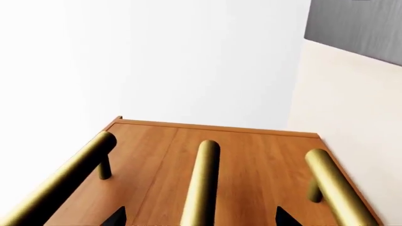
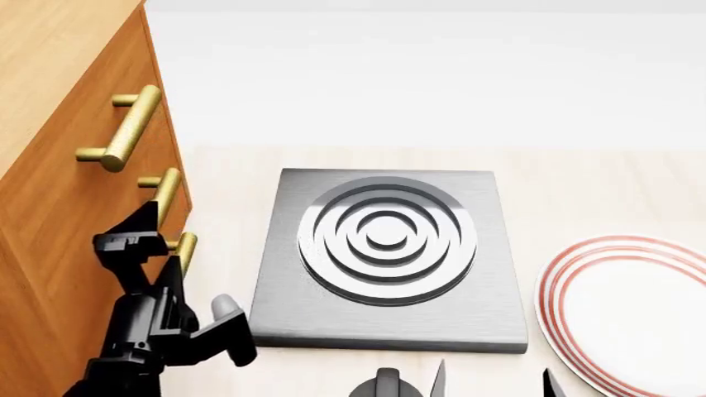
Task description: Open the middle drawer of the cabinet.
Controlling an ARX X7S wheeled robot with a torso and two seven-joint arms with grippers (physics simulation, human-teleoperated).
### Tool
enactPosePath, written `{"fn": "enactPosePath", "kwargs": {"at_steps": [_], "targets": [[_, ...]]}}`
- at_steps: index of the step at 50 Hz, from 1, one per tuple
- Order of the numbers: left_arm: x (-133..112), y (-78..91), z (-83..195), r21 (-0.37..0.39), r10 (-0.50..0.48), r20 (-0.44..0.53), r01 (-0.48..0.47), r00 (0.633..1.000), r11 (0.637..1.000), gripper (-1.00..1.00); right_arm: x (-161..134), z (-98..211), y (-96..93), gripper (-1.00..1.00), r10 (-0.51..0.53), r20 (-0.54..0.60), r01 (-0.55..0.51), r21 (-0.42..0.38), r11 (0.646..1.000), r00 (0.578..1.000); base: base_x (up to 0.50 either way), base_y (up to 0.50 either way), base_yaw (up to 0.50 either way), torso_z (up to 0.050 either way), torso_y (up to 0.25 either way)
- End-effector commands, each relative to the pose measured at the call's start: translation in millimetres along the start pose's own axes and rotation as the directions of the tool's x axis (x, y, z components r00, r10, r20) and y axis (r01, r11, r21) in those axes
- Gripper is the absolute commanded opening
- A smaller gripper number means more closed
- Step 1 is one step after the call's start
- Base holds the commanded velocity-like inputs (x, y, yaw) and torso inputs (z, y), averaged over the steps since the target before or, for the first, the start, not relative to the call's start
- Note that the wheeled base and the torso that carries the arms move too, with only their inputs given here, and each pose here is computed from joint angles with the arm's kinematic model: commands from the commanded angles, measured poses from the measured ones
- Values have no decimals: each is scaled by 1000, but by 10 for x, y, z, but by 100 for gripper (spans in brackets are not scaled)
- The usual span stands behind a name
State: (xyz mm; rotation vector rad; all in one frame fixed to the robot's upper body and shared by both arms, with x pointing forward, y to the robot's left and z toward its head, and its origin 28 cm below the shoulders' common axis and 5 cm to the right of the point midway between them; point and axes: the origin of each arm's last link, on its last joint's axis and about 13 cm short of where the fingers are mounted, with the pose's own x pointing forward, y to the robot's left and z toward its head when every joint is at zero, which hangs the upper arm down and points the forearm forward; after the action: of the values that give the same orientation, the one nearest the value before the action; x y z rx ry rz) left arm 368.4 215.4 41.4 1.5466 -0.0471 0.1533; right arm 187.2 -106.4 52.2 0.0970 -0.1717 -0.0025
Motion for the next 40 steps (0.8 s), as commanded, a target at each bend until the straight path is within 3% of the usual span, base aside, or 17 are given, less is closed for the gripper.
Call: {"fn": "enactPosePath", "kwargs": {"at_steps": [1, 38, 39, 40], "targets": [[-16, -19, -17, 9, -7, 1, 7, 1000, 1000, 100, -3, 0, -1, 100, 0, 2, 0, 0, 1000, 1000, 0, 0, 0, 0, 0], [6, 16, -88, 40, 31, -19, -30, 999, 999, 100, 0, -5, 8, 100, 4, 2, -4, -2, 1000, 1000, 0, 0, 0, 0, 0], [5, 14, -86, 46, 34, -13, -33, 999, 998, -100, 0, -5, 7, 100, 3, 2, -3, -2, 1000, 1000, 0, 0, 0, 0, 0], [1, 10, -86, 46, 35, -13, -34, 999, 998, -100, 0, -8, 6, 100, 3, 2, -3, -2, 1000, 1000, 0, 0, 0, 0, 0]]}}
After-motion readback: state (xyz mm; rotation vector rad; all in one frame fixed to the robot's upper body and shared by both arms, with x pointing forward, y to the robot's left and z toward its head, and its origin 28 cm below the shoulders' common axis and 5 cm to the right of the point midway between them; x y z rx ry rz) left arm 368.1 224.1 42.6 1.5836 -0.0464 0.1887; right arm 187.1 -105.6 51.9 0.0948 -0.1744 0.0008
